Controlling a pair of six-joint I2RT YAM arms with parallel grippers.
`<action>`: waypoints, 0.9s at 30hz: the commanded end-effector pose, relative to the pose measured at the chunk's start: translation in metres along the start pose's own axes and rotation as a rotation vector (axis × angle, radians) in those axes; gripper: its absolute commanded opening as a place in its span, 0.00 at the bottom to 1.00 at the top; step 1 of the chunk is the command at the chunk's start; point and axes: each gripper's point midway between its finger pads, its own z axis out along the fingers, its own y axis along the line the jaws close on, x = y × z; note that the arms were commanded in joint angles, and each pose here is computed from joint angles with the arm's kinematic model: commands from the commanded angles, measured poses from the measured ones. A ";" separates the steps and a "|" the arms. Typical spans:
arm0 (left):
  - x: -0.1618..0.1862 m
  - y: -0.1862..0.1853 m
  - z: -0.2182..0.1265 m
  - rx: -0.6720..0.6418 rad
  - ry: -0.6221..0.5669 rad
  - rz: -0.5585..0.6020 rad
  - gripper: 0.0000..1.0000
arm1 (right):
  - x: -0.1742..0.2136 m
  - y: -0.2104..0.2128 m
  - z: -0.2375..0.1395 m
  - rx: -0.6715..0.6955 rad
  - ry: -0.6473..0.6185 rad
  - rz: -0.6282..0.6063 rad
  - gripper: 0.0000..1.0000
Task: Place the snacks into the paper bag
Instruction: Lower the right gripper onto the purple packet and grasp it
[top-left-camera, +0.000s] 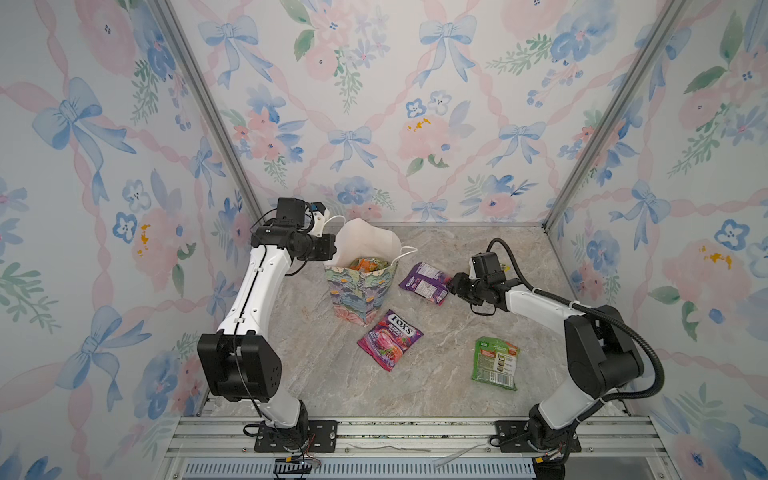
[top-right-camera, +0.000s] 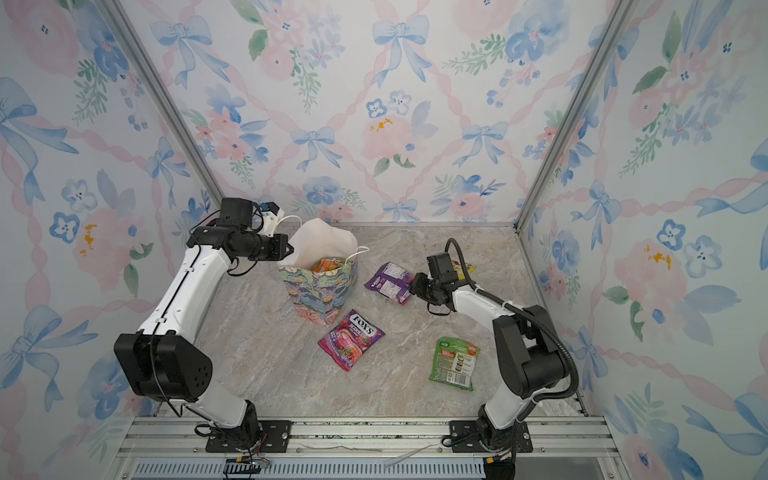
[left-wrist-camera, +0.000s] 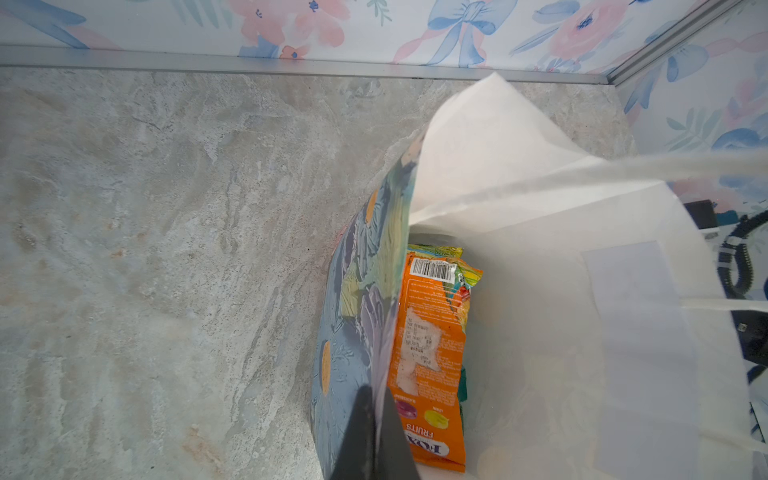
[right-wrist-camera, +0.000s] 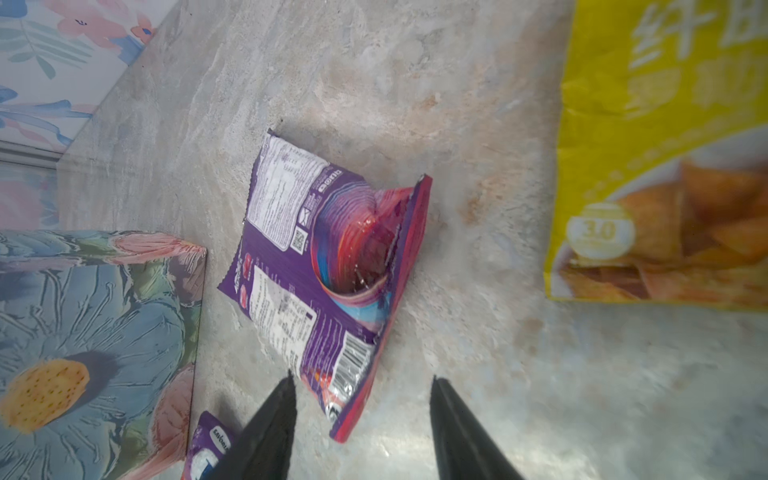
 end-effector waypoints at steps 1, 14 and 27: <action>0.007 0.002 -0.004 -0.008 0.015 0.001 0.00 | -0.012 0.010 0.015 -0.055 0.007 0.006 0.52; 0.007 0.004 -0.003 -0.006 0.018 -0.006 0.00 | -0.008 0.000 0.047 -0.082 0.027 0.094 0.20; 0.007 0.005 -0.003 -0.007 0.017 -0.007 0.00 | 0.038 0.006 0.036 -0.161 -0.006 0.273 0.09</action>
